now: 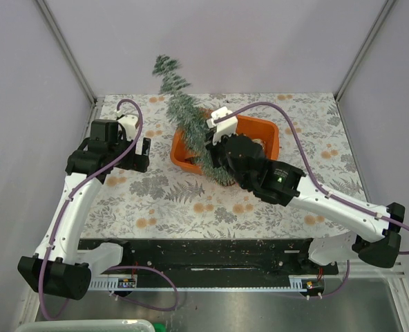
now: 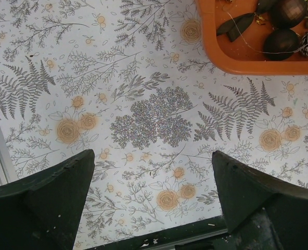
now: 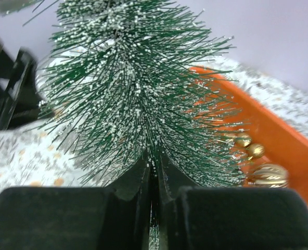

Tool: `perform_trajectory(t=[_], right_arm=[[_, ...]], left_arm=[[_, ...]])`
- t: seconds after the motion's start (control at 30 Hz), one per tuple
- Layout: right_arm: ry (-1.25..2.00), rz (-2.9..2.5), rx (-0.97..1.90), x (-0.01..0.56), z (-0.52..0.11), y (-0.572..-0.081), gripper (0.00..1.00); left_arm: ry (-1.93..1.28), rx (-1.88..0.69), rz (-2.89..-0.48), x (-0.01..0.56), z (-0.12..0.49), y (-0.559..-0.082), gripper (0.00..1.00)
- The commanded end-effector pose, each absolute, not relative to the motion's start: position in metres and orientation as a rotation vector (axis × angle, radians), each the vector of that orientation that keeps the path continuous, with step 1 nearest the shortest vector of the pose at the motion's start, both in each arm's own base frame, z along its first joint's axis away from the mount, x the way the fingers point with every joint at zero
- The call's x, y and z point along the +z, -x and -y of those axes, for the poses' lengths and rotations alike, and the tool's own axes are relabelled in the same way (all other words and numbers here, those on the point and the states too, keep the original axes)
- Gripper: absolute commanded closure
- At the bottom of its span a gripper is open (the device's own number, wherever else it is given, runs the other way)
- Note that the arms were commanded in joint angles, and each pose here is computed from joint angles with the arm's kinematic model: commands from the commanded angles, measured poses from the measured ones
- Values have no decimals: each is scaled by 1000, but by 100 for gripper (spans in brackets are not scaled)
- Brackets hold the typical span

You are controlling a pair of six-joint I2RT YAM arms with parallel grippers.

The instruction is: Decorate the small christmas tree

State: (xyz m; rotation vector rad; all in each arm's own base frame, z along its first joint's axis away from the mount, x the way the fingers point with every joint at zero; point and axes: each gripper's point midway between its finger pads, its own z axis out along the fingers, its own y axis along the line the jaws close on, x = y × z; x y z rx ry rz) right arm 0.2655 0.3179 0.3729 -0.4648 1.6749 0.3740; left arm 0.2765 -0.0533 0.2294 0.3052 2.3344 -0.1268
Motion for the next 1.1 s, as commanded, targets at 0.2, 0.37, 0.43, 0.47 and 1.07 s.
perform_trajectory(t=[0.2,0.37,0.43,0.47,1.07], right_arm=[[453,-1636,623,351,-360,-213,96],[454,-1577,634,333,-368,-210,97],[471,-1535,659,321,-373,-207,98],[468,-1508,678,320,-375,-206,99],[447,-1520,554,226,-345,-184,100]], left_arm=[[-269,-69,-2309,235,43,-273,1],[-266,-44,-2312,232,38,-270,1],[-260,-38,-2317,231,36,-269,1],[-259,-36,-2317,231,36,-269,1],[-259,-47,-2324,230,35,-269,1]])
